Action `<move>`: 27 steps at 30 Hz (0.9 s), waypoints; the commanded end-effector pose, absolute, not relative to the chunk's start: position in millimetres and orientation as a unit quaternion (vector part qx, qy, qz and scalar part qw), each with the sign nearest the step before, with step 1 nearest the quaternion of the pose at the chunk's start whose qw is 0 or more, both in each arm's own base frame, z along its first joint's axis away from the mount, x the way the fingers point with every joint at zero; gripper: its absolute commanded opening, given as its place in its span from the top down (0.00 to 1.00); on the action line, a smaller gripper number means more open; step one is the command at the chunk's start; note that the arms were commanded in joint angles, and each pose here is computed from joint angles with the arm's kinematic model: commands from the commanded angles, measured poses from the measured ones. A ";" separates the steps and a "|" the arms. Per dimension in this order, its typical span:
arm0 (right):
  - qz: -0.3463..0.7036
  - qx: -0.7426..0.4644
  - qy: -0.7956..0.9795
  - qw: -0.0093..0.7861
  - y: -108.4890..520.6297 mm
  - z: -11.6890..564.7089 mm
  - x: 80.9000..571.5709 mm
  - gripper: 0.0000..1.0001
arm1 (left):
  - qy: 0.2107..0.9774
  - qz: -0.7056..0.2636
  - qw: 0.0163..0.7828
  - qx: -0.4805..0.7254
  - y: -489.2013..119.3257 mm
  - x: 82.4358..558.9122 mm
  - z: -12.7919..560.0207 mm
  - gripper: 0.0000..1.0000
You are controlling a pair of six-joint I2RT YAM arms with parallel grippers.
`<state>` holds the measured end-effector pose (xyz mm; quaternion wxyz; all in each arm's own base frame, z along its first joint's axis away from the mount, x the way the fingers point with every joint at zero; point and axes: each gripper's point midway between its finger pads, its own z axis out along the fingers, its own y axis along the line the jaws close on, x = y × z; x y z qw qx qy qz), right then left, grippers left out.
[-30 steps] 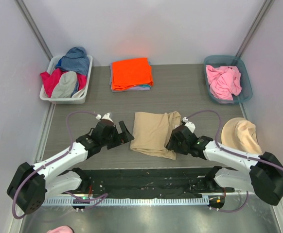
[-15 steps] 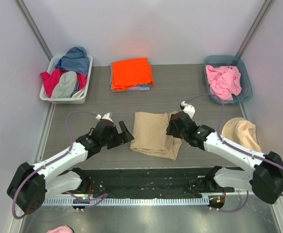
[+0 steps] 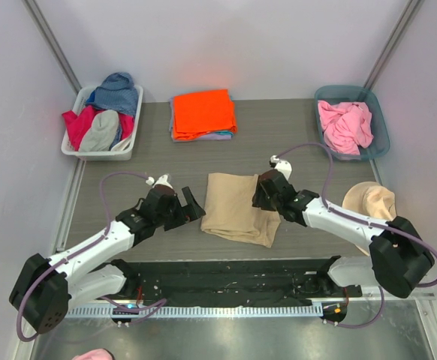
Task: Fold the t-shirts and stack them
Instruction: Fold the tshirt
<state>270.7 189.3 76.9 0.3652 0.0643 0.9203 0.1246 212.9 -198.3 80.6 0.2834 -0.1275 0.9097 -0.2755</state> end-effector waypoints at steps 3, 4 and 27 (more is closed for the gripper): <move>0.147 0.066 0.916 0.368 199.8 70.3 281.3 0.51 | 0.908 -0.271 0.294 -0.123 -196.3 215.2 81.0 0.00; 0.149 0.067 0.916 0.367 201.0 68.5 282.0 0.51 | 0.908 -0.271 0.294 -0.123 -196.1 215.0 81.1 0.00; 0.181 0.087 0.899 0.388 197.4 120.6 274.8 0.99 | 0.911 -0.263 0.293 -0.123 -191.5 211.6 75.2 0.00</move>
